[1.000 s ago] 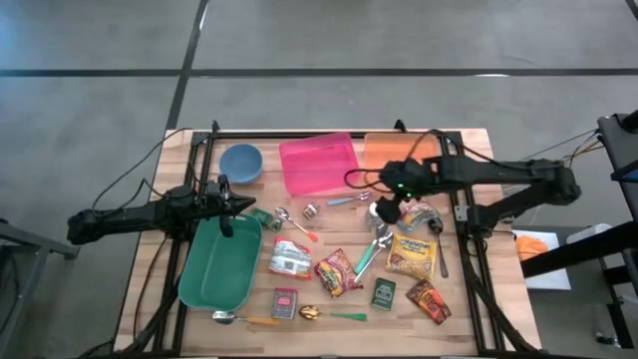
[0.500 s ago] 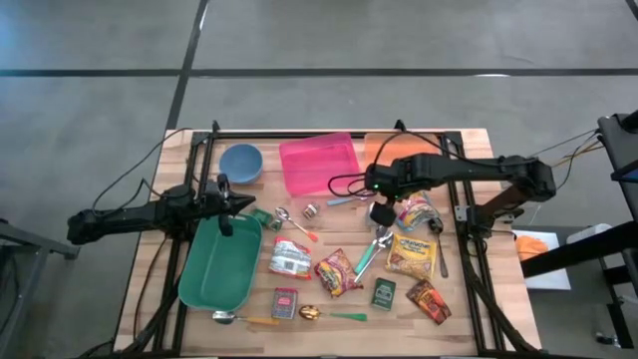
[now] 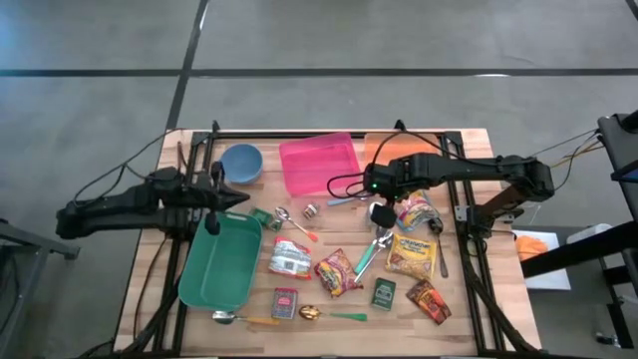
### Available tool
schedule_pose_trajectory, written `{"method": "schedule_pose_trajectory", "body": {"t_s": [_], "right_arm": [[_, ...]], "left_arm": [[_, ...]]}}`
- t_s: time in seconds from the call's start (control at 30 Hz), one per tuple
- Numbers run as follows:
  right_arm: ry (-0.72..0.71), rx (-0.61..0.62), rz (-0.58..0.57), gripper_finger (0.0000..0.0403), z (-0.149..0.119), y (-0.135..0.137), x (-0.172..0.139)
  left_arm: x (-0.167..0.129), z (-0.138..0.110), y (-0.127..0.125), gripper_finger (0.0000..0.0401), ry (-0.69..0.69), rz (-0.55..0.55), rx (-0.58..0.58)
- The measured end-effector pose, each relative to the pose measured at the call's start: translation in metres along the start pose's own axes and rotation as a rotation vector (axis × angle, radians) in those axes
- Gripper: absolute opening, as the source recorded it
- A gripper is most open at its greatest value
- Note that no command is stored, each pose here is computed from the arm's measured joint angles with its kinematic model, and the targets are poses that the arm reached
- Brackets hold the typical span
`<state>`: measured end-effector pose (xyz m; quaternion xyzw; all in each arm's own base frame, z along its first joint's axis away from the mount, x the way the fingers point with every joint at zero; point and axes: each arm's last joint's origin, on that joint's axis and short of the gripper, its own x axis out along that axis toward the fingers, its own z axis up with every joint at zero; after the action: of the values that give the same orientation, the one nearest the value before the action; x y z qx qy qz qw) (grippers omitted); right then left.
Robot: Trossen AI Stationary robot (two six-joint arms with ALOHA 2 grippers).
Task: Pick & Place Food Item
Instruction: Put the white spice bottle into the orange bin
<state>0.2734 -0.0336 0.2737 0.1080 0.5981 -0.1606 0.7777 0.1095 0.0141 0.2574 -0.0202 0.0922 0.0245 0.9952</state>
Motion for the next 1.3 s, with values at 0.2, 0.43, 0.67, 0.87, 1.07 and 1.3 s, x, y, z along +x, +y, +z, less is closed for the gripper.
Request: {"method": "schedule_pose_trajectory", "body": {"t_s": [0.2,0.43,0.67,0.87,1.07,1.3], "right_arm": [[0.003,-0.001,0.015,0.0331,0.002,0.002,0.004],[0.050,-0.005,0.003,0.0331,0.006,0.004,0.019],[0.078,-0.006,0.011,0.0331,0.009,0.006,0.029],[0.088,-0.010,0.025,0.0331,0.009,0.007,0.031],[0.074,-0.005,0.022,0.0331,0.009,0.005,0.035],[0.076,-0.002,0.018,0.0331,0.006,0.004,0.043]], "left_arm": [[0.022,0.014,0.002,0.0013,0.117,-0.003,0.087],[0.032,0.030,0.008,0.0013,0.134,0.026,0.102],[0.032,0.029,0.012,0.0013,0.141,0.056,0.093],[0.031,0.027,0.013,0.0013,0.155,0.064,0.086],[0.031,0.027,0.013,0.0013,0.154,0.064,0.085],[0.031,0.027,0.013,0.0013,0.154,0.064,0.085]]}}
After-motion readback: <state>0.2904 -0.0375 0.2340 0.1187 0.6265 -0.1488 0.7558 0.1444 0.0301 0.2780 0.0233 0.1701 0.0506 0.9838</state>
